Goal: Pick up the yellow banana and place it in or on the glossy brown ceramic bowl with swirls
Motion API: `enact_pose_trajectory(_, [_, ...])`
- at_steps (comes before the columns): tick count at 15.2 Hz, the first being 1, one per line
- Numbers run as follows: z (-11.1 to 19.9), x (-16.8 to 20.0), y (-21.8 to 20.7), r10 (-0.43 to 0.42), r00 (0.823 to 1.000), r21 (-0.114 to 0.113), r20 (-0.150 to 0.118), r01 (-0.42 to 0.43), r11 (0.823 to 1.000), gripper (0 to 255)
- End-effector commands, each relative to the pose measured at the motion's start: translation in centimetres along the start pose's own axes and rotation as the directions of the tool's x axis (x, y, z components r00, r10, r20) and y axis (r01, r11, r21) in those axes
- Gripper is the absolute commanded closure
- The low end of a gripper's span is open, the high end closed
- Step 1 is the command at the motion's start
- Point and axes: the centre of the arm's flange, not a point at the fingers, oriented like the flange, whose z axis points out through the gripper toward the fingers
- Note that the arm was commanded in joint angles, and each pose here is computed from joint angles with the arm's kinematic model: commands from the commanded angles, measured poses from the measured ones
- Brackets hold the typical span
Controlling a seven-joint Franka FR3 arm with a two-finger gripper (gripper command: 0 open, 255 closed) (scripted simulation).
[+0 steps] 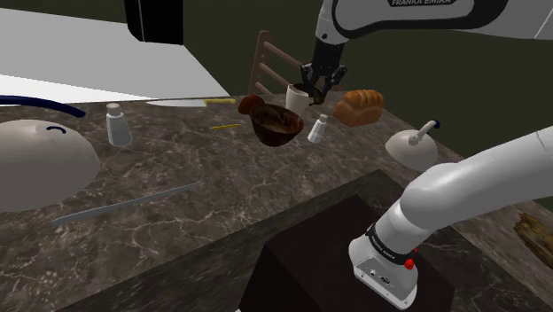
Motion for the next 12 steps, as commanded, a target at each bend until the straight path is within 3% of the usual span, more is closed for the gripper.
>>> enact_pose_trajectory(1, [-0.6,-0.2,-2.6,0.001,1.000,0.001,0.001,-0.001,1.000,255])
enact_pose_trajectory(6, [-2.3,-0.7,-8.8,0.001,1.000,0.001,0.001,-0.001,1.000,255])
enact_pose_trajectory(12, [0.8,-1.2,-9.4,0.001,1.000,0.001,0.001,-0.001,1.000,255])
